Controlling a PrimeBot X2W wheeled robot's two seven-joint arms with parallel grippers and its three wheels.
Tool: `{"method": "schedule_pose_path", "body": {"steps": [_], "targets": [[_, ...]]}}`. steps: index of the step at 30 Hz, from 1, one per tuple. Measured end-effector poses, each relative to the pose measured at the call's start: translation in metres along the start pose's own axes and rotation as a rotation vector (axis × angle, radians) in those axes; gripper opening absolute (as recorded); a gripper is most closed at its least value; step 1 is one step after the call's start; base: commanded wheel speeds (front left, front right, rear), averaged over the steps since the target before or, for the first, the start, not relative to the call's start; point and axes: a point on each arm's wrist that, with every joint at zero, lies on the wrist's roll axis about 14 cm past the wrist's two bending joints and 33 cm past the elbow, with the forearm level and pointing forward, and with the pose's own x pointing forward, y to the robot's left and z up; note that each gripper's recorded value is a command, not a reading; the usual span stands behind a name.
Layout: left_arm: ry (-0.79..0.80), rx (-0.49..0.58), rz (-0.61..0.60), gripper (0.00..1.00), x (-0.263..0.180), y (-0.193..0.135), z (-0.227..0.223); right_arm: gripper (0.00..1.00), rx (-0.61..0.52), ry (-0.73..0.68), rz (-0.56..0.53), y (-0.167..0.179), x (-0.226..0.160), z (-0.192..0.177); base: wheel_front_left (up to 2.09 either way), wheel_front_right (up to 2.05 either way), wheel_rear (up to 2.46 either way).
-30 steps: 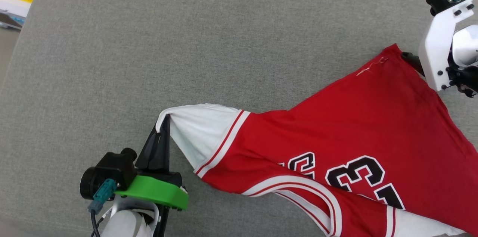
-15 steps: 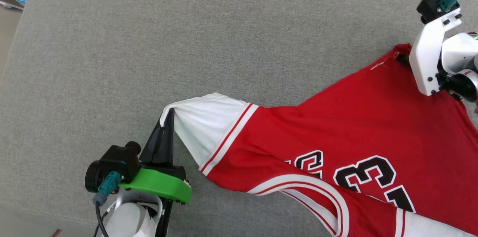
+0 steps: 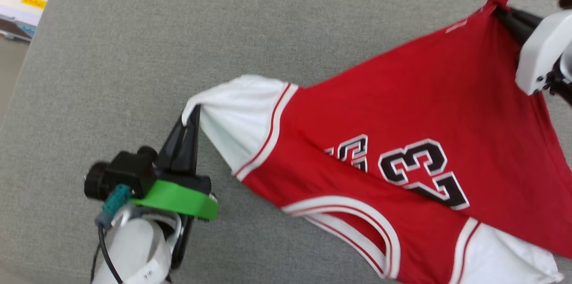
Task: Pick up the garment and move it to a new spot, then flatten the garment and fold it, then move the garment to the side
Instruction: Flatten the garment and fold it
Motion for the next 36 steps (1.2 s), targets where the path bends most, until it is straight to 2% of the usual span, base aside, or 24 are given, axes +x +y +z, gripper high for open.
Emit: {"method": "schedule_pose_path", "body": {"steps": [7, 15, 20, 25, 36], "targets": [[-0.27, 0.096, -0.122, 0.0, 0.041, -0.018, 0.099, 0.0, -0.014, -0.332, -0.06, -0.024, -0.044, 0.084, 0.0, 0.0, 0.0], [-0.5, 0.197, -0.263, 0.0, 0.073, -0.053, 0.206, 0.0, -0.028, -0.601, -0.146, -0.049, -0.102, 0.158, 0.0, 0.0, 0.0], [-0.576, 0.243, -0.29, 0.0, 0.098, -0.06, 0.25, 0.0, -0.058, -0.634, -0.186, -0.058, -0.111, 0.176, 0.0, 0.0, 0.0], [-0.585, 0.251, -0.304, 0.0, 0.129, -0.063, 0.27, 0.0, -0.076, -0.633, -0.208, -0.061, -0.099, 0.194, 0.0, 0.0, 0.0], [-0.625, 0.313, -0.312, 0.0, 0.204, -0.074, 0.309, 0.0, -0.159, -0.608, -0.336, -0.1, -0.062, 0.236, 0.0, 0.0, 0.0]]}}
